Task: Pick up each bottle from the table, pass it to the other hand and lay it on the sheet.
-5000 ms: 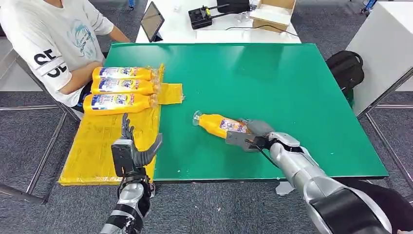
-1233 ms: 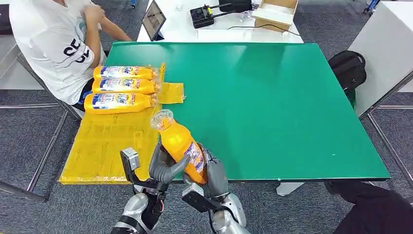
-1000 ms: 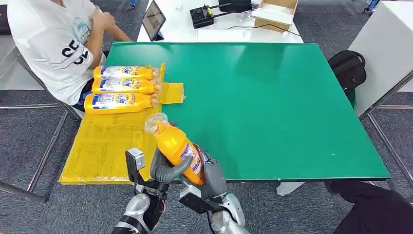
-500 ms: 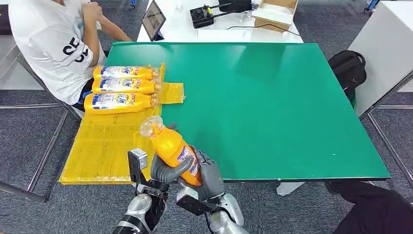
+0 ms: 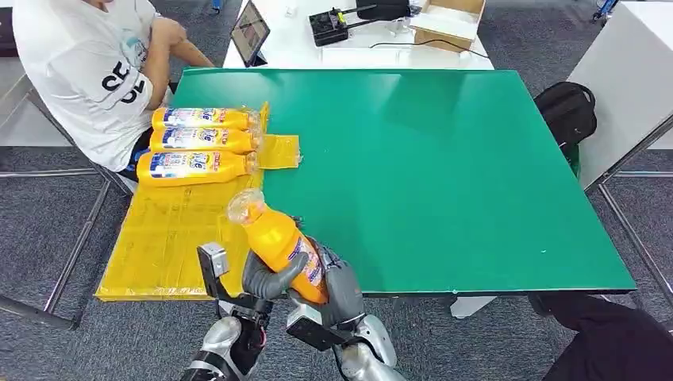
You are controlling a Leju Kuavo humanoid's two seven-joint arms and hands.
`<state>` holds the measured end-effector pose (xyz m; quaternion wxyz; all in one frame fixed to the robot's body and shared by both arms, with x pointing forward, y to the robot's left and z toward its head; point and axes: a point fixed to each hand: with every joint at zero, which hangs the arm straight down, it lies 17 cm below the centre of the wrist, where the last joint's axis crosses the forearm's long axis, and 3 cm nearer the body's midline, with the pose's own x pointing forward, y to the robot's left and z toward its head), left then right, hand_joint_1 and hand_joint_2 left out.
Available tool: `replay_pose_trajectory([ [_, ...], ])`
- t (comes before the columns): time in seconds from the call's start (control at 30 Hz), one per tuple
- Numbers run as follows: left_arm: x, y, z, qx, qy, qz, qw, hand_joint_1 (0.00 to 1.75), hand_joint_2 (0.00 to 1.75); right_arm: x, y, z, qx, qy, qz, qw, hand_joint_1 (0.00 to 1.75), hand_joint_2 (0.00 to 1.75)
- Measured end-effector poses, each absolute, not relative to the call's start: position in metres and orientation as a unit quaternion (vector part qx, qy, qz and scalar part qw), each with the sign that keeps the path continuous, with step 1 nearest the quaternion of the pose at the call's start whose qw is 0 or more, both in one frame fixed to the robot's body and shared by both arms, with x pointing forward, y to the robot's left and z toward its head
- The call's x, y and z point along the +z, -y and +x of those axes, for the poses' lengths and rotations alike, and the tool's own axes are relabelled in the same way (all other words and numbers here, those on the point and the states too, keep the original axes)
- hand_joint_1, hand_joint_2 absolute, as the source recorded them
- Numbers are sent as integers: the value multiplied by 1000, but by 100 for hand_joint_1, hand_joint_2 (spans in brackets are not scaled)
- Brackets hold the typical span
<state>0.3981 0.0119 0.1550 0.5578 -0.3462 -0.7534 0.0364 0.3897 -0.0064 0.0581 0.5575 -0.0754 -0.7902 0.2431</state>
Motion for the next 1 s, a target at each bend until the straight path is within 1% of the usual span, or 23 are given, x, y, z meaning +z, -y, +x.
replay_pose_trajectory([
  [0.4,152,-11,397,32,752,-349,558,175,175,55,6,389,246,788,-74,560,175,175],
  [0.43,152,-11,397,31,753,-349,557,175,175,55,6,389,247,788,-74,560,143,175],
  [0.47,152,-10,396,28,754,-348,557,175,175,55,6,389,247,788,-74,560,0,175],
  [0.53,152,-9,395,15,761,-337,555,175,175,55,5,388,250,788,-72,558,0,175],
  [0.57,150,-9,396,6,768,-320,555,175,175,55,3,388,252,787,-68,559,0,0],
  [0.7,148,-15,404,-27,796,-239,556,175,175,52,-4,386,258,781,-39,567,0,0],
  [0.8,159,-31,415,-31,821,-175,542,175,175,69,-10,390,242,788,6,566,0,0],
  [1.0,191,-51,434,-21,847,-139,513,175,175,106,-12,398,225,809,30,542,0,0],
])
